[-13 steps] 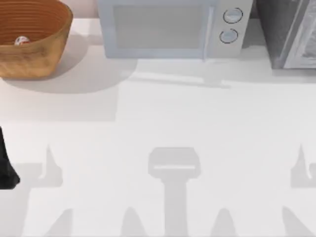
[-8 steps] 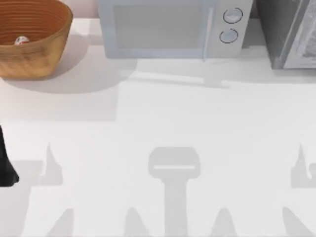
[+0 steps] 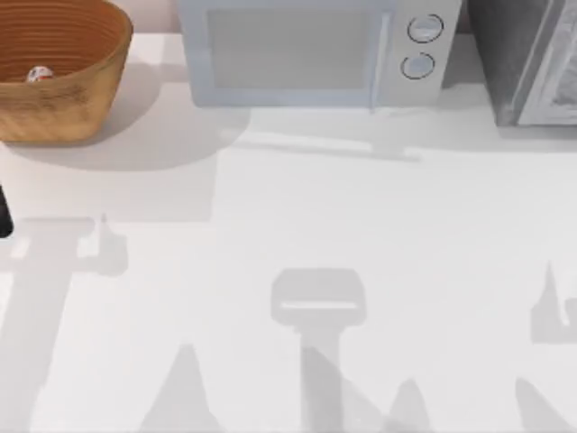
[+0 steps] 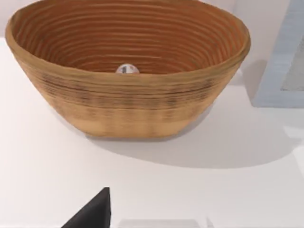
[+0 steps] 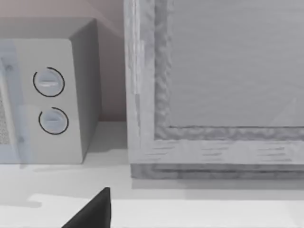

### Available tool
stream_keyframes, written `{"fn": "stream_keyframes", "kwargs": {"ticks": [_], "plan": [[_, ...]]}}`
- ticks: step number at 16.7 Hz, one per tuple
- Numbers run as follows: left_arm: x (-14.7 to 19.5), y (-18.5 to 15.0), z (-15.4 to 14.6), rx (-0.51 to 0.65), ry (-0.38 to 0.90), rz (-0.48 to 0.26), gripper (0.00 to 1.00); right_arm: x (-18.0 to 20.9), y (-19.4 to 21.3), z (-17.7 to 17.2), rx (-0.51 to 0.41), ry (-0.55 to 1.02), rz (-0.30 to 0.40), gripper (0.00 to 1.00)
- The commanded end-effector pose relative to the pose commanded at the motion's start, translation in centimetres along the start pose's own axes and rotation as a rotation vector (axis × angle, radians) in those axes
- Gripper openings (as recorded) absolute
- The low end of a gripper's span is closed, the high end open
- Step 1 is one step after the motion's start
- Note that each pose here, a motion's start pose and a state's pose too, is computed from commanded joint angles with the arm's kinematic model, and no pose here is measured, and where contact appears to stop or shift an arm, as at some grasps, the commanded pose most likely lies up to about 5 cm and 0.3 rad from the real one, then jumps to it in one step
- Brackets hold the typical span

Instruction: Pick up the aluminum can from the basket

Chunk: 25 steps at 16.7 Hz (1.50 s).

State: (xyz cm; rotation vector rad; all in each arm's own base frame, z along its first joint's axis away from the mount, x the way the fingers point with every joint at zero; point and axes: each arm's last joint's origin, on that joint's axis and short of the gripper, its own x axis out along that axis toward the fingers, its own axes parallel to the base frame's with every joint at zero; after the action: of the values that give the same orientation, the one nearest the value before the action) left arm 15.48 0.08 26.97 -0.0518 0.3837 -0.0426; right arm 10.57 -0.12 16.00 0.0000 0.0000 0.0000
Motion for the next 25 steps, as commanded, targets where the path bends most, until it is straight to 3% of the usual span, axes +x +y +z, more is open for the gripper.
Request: {"fn": "stream_keyframes", "kwargs": {"ticks": [3,6,10,13,17,21,25], "plan": [[3.6,0.3,6.3,-0.018,0.138,-0.014,1.00,0.0,0.0,0.0,0.000,0.000,0.000,1.00],[9.5,1.0,11.9,-0.031,0.256,-0.026,1.00,0.0,0.0,0.0,0.000,0.000,0.000,1.00],[19.4,2.8,15.6,-0.044,0.408,-0.040,1.00,0.0,0.0,0.0,0.000,0.000,0.000,1.00],[26.6,4.5,15.0,-0.055,0.529,-0.050,1.00,0.0,0.0,0.0,0.000,0.000,0.000,1.00],[33.4,6.7,11.3,-0.077,0.694,-0.066,1.00,0.0,0.0,0.0,0.000,0.000,0.000,1.00],[36.6,8.1,7.6,-0.101,0.830,-0.081,1.00,0.0,0.0,0.0,0.000,0.000,0.000,1.00],[37.3,8.6,6.3,-0.112,0.887,-0.089,1.00,0.0,0.0,0.0,0.000,0.000,0.000,1.00]]}}
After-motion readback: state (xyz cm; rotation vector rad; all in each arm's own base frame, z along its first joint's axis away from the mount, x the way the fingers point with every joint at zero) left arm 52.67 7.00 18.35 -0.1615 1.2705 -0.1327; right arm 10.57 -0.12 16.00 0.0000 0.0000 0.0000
